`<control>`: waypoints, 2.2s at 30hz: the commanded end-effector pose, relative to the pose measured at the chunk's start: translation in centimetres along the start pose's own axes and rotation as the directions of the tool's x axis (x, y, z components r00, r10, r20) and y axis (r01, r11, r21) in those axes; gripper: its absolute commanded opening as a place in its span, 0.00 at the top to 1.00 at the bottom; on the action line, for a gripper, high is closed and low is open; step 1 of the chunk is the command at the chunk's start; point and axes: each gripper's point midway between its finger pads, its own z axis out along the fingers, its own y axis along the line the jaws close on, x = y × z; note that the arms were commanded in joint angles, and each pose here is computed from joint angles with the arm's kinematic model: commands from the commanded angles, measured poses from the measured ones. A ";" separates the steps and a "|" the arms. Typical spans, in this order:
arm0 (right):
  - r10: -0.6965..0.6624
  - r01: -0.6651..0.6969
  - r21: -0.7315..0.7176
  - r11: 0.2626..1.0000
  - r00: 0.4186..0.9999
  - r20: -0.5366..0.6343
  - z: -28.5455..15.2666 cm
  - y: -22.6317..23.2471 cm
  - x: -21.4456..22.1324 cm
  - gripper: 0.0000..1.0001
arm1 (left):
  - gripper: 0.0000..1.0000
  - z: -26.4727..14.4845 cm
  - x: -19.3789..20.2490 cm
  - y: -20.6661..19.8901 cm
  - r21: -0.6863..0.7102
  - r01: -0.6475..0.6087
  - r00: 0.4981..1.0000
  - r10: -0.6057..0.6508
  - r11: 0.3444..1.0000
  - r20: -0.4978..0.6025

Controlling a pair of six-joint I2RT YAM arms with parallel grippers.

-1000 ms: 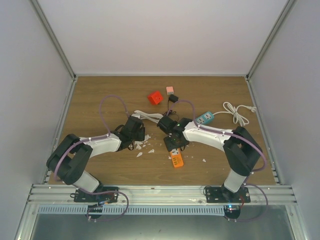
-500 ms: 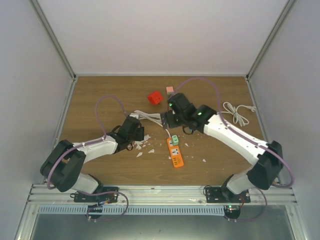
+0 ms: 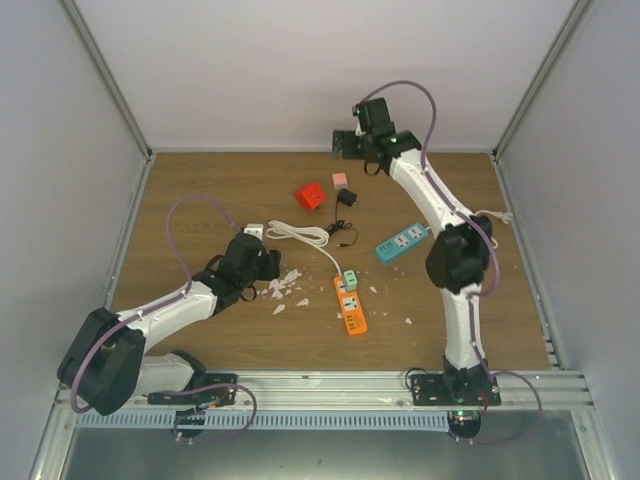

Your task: Insert the plug

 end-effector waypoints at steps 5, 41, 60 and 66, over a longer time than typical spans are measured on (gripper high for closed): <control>-0.178 0.175 -0.045 0.983 0.982 -0.063 13.0 -2.5 2.7 0.00 | 0.32 -0.1 -0.3 -0.3 0.054 0.017 0.999 -0.018 0.998 0.029; -0.232 0.216 -0.091 0.972 0.940 -0.249 19.9 -7.2 11.0 0.46 | 0.33 1.3 0.4 -0.2 0.027 0.011 1.000 -0.010 1.000 -0.025; -0.262 0.260 0.034 0.965 0.953 0.155 0.7 -2.1 -1.2 0.94 | 0.33 -4.6 -6.3 -5.5 0.310 0.028 0.986 -0.078 0.950 0.149; -0.247 0.259 -0.016 0.966 0.936 0.250 -7.1 4.4 3.4 0.95 | 0.33 -7.8 -9.3 -7.2 0.494 0.051 0.973 -0.154 0.868 0.169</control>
